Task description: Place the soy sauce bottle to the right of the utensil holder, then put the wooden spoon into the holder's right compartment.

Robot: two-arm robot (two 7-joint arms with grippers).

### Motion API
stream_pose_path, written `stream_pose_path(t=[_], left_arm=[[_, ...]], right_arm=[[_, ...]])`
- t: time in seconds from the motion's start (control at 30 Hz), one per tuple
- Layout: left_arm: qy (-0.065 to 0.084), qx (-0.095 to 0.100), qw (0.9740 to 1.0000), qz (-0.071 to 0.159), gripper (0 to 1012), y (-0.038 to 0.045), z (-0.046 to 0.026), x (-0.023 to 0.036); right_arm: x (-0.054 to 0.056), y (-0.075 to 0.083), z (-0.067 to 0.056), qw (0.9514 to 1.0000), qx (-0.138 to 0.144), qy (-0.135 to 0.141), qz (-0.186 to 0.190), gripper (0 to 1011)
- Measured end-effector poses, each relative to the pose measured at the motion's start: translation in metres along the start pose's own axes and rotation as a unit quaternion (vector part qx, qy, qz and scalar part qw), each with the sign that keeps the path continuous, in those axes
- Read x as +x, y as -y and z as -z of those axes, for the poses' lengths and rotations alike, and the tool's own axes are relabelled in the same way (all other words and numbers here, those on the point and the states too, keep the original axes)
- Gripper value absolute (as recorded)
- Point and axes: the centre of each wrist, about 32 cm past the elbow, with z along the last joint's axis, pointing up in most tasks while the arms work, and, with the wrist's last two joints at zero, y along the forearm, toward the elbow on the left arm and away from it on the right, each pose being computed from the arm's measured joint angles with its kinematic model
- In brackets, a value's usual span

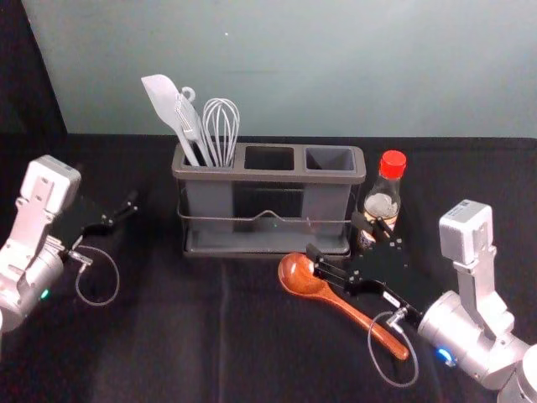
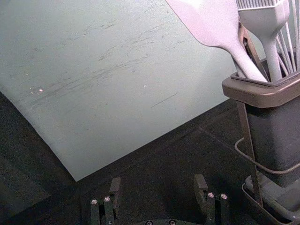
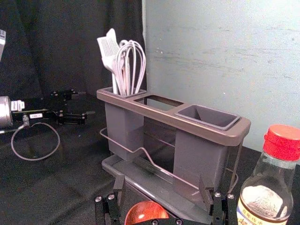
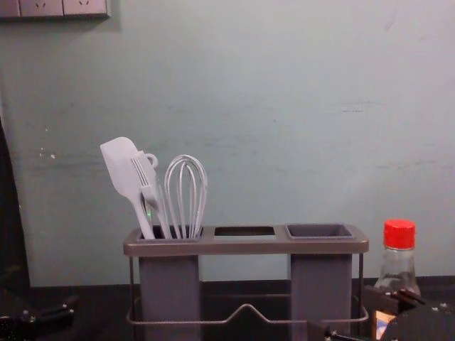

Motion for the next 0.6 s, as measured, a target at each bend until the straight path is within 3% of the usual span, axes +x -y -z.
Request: stream_pose_path(t=[0.3, 0.5, 0.6], left_arm=[[0.0, 0.0, 1.0, 0.0, 1000, 0.0, 0.0, 0.0], [0.0, 0.0, 1.0, 0.0, 1000, 0.0, 0.0, 0.0], [0.0, 0.0, 1.0, 0.0, 1000, 0.0, 0.0, 0.0]], right_arm=[[0.0, 0.0, 0.0, 1.0, -0.001, 0.0, -0.001, 1000], [0.002, -0.003, -0.006, 0.9974, -0.066, -0.023, -0.019, 1000], [0.002, -0.004, -0.012, 0.996, -0.081, -0.027, -0.025, 1000]])
